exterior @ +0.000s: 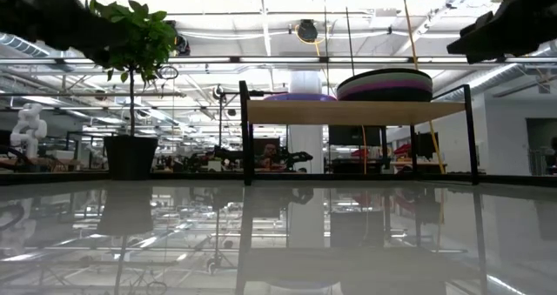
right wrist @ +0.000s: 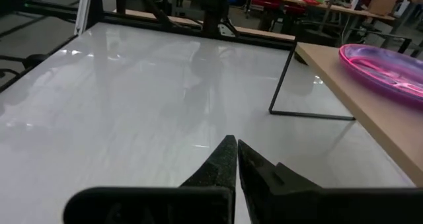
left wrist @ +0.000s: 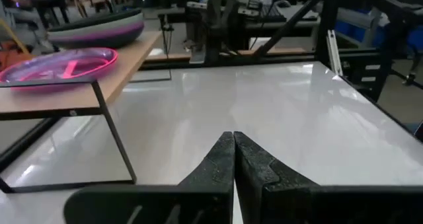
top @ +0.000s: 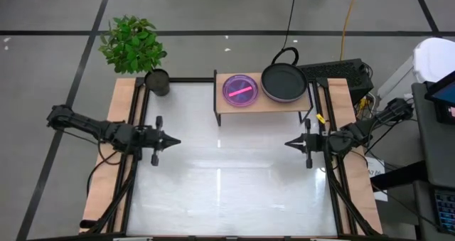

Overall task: Place and stack plates onto a shelf
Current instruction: Return to Home Position

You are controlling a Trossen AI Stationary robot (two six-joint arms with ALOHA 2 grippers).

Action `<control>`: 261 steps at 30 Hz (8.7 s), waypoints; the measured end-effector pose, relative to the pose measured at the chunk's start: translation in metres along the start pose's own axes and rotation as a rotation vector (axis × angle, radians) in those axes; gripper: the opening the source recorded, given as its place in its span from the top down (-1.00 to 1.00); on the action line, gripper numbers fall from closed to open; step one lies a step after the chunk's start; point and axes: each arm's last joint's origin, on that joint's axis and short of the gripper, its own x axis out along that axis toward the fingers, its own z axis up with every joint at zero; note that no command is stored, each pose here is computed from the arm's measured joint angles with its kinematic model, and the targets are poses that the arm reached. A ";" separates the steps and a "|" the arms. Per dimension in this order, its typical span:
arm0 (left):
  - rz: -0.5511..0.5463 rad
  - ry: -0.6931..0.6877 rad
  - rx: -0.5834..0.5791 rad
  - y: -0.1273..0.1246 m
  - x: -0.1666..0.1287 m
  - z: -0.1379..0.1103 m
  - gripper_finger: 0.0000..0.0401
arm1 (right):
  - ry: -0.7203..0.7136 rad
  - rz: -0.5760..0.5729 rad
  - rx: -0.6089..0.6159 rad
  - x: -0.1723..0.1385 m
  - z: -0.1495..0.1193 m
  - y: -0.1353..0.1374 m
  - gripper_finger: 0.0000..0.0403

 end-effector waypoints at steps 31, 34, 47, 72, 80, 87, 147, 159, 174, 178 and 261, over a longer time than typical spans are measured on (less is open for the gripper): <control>-0.001 -0.161 0.013 0.004 -0.005 -0.043 1.00 | -0.248 -0.016 0.010 -0.004 -0.043 -0.004 1.00; -0.023 -0.179 0.002 0.004 -0.006 -0.041 1.00 | -0.321 -0.020 0.014 -0.005 -0.037 -0.004 1.00; -0.066 -0.189 -0.026 0.002 -0.006 -0.040 1.00 | -0.324 0.010 0.018 -0.005 -0.037 -0.003 1.00; -0.009 -0.258 0.067 0.007 -0.006 -0.034 1.00 | -0.373 0.052 -0.006 -0.009 -0.035 -0.004 1.00; -0.073 -0.280 0.007 0.011 -0.006 -0.032 1.00 | -0.372 0.048 -0.003 -0.008 -0.035 -0.004 1.00; -0.110 -0.256 -0.022 0.010 -0.005 -0.034 1.00 | -0.377 0.098 -0.001 -0.008 -0.035 -0.003 1.00; 0.005 -0.263 -0.034 0.014 -0.015 -0.037 1.00 | -0.357 0.121 -0.045 -0.001 -0.038 -0.018 1.00; 0.004 -0.231 -0.031 0.014 -0.014 -0.040 1.00 | -0.339 0.069 -0.052 0.001 -0.039 -0.025 1.00; 0.003 -0.227 -0.032 0.014 -0.014 -0.040 0.99 | -0.314 0.050 -0.069 0.003 -0.042 -0.032 1.00; 0.003 -0.227 -0.029 0.014 -0.014 -0.040 0.99 | -0.308 0.023 -0.065 0.003 -0.043 -0.034 1.00; 0.000 -0.185 0.002 0.018 -0.013 -0.044 0.99 | -0.304 -0.050 -0.046 0.003 -0.043 -0.040 1.00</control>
